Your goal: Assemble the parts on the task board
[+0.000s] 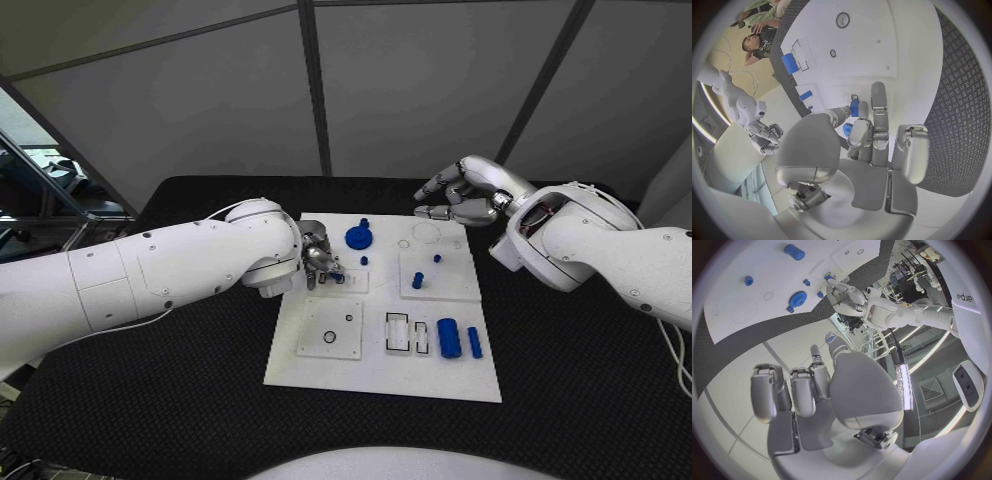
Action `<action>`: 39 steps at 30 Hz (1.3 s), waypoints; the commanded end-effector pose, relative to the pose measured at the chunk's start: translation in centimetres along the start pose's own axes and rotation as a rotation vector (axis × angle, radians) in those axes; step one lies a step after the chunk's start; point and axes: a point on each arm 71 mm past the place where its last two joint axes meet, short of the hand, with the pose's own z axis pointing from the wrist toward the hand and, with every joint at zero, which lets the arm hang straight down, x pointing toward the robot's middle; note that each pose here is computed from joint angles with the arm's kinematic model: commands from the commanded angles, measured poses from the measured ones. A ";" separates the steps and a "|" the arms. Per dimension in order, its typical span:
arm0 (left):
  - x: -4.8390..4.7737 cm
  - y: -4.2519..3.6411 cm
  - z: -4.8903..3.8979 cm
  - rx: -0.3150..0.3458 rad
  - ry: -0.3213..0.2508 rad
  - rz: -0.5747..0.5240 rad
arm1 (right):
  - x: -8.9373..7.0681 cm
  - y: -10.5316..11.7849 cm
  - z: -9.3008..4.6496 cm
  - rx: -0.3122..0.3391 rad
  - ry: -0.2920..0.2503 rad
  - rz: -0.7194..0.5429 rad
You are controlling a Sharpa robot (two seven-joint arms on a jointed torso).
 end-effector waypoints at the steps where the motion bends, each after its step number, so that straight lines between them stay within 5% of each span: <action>1: 0.37 0.07 -0.04 -0.008 0.020 0.022 | -0.1 0.2 0.0 -0.008 0.004 -0.003; 39: 0.72 -0.40 0.29 -0.022 0.044 0.043 | -0.1 0.2 0.0 -0.010 -0.006 -0.003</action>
